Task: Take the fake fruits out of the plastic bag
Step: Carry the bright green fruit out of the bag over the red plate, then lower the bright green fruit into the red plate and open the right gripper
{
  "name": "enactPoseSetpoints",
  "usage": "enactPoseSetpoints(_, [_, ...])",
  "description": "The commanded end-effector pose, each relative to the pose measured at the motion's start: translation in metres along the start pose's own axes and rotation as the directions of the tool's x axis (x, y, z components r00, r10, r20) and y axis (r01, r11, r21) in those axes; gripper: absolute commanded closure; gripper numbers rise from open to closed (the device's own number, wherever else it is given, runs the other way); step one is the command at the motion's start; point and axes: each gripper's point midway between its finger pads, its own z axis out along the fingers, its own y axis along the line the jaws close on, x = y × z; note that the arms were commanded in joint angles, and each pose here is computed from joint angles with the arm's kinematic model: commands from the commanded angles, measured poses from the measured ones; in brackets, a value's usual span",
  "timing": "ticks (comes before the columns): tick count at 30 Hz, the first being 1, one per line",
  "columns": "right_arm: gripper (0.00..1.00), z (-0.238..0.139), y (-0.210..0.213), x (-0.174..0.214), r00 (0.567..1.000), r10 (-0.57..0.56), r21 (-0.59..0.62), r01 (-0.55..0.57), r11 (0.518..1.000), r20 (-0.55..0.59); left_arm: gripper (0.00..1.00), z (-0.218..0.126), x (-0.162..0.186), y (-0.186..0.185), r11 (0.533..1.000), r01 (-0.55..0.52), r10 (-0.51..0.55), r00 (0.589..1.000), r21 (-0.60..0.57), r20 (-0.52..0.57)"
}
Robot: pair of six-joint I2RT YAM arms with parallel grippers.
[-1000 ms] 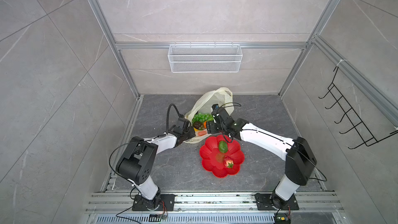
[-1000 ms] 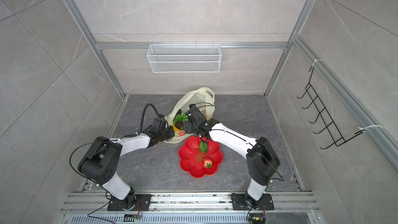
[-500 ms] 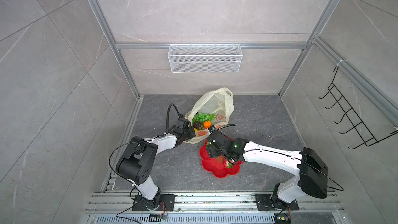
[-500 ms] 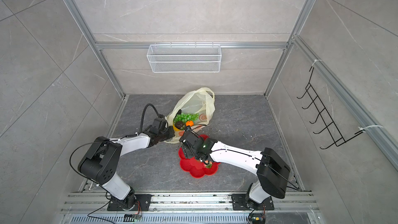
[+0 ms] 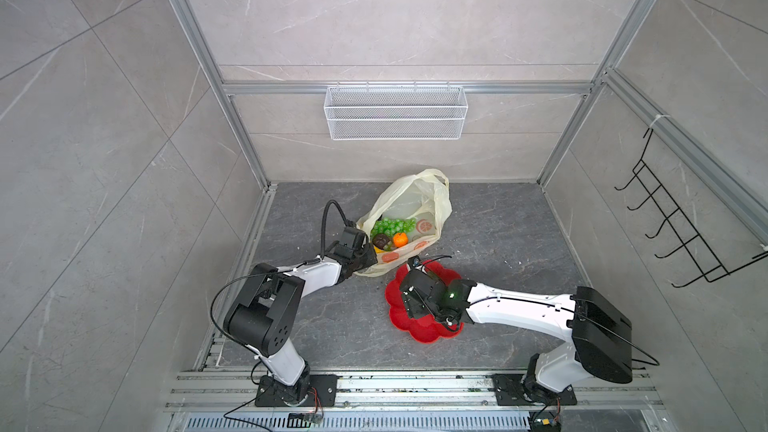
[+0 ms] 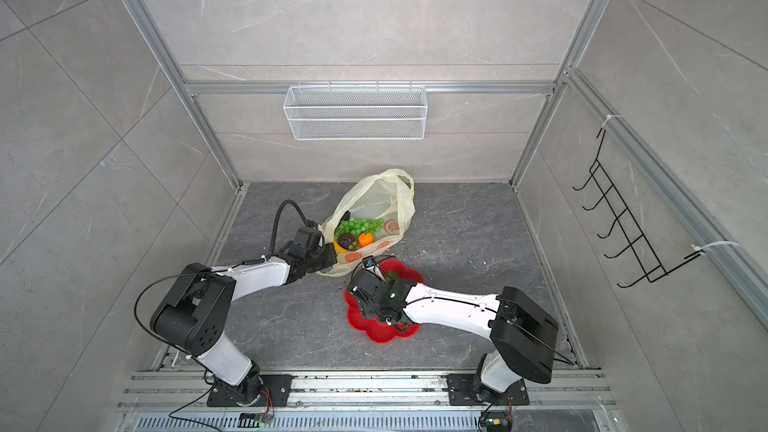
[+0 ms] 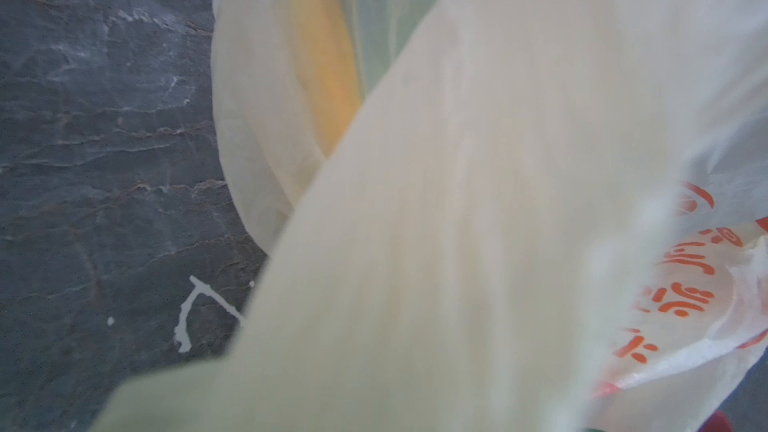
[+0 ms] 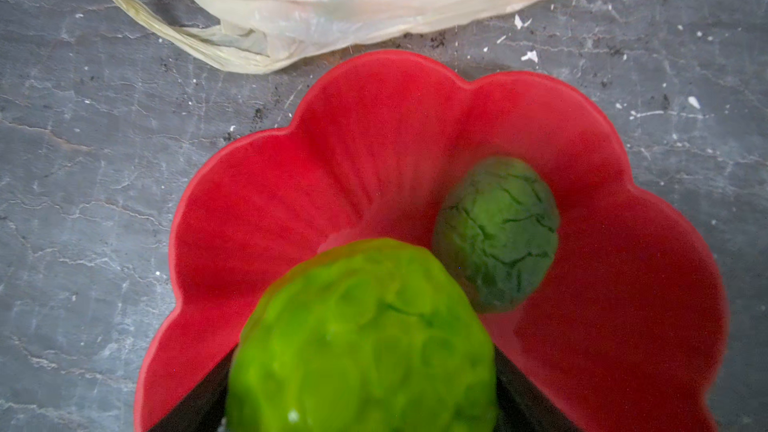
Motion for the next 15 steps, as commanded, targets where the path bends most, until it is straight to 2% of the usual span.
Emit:
enactPoseSetpoints(1, [0.22, 0.007, -0.006, 0.01, 0.999, 0.046, 0.028, -0.045, 0.999, -0.011, 0.97, -0.004, -0.008, -0.007, 1.0, -0.007, 0.007, 1.0, 0.021, 0.019])
enactPoseSetpoints(15, [0.21, 0.03, -0.007, 0.024, 0.994, 0.103, 0.064, -0.101, 0.993, -0.034, 0.97, -0.004, -0.009, -0.005, 1.0, -0.011, 0.01, 1.0, 0.014, 0.023])
